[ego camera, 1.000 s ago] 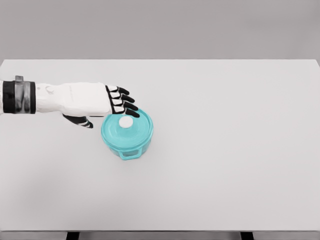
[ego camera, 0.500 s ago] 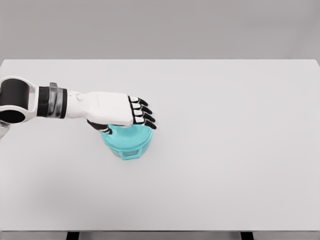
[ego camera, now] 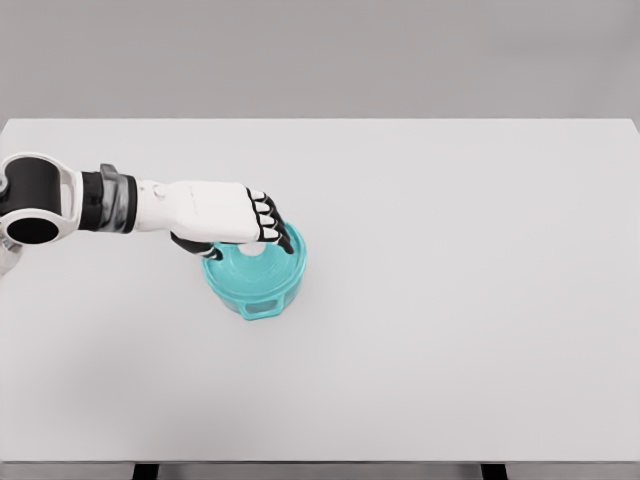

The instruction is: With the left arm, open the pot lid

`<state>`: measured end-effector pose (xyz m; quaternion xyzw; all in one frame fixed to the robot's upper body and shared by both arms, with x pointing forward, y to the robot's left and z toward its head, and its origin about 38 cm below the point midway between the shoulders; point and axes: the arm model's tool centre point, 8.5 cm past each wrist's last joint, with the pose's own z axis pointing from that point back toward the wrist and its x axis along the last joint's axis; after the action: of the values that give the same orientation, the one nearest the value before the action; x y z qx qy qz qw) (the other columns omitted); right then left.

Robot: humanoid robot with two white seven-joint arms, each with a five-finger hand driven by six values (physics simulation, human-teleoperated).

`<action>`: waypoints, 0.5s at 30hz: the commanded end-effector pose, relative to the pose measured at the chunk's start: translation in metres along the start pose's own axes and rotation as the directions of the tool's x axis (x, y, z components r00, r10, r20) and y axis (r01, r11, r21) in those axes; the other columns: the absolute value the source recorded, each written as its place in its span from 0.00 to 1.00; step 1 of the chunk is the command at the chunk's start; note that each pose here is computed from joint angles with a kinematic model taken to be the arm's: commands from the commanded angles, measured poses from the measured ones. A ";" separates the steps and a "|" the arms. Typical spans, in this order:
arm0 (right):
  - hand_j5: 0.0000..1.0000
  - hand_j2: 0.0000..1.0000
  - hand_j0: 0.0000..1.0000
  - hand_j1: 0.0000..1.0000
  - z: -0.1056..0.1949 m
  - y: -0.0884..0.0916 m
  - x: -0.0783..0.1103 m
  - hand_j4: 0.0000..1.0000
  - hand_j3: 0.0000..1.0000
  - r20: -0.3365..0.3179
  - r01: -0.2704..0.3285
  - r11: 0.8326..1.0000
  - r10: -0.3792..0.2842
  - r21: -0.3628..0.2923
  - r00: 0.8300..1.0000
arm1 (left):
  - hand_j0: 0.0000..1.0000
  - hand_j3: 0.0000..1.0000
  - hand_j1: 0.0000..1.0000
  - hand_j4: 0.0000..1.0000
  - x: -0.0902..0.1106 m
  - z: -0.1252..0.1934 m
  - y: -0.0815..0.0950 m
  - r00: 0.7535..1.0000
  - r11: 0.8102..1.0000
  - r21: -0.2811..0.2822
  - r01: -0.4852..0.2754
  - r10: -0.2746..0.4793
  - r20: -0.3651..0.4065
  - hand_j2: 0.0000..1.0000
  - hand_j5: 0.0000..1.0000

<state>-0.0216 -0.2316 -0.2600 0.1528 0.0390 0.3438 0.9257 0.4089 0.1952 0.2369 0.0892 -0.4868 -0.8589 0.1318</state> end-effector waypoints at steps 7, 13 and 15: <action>1.00 1.00 1.00 1.00 0.000 0.000 0.000 1.00 1.00 0.000 0.000 1.000 0.000 0.000 1.000 | 0.82 0.82 0.82 0.82 -0.003 -0.007 -0.007 1.000 1.000 -0.020 -0.014 0.013 -0.009 0.82 0.82; 1.00 1.00 1.00 1.00 0.000 0.000 0.000 1.00 1.00 0.000 0.000 1.000 0.000 0.000 1.000 | 0.80 0.80 0.80 0.80 -0.007 -0.010 -0.011 1.000 0.999 -0.037 -0.015 0.014 -0.021 0.80 0.80; 1.00 1.00 1.00 1.00 0.000 0.000 0.000 1.00 1.00 0.000 0.000 1.000 0.000 0.000 1.000 | 0.76 0.76 0.76 0.76 -0.007 -0.010 -0.011 1.000 0.999 -0.036 -0.014 0.014 -0.020 0.76 0.76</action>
<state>-0.0216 -0.2316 -0.2600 0.1528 0.0390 0.3438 0.9257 0.4164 0.1941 0.2239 0.0890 -0.4752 -0.8630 0.1464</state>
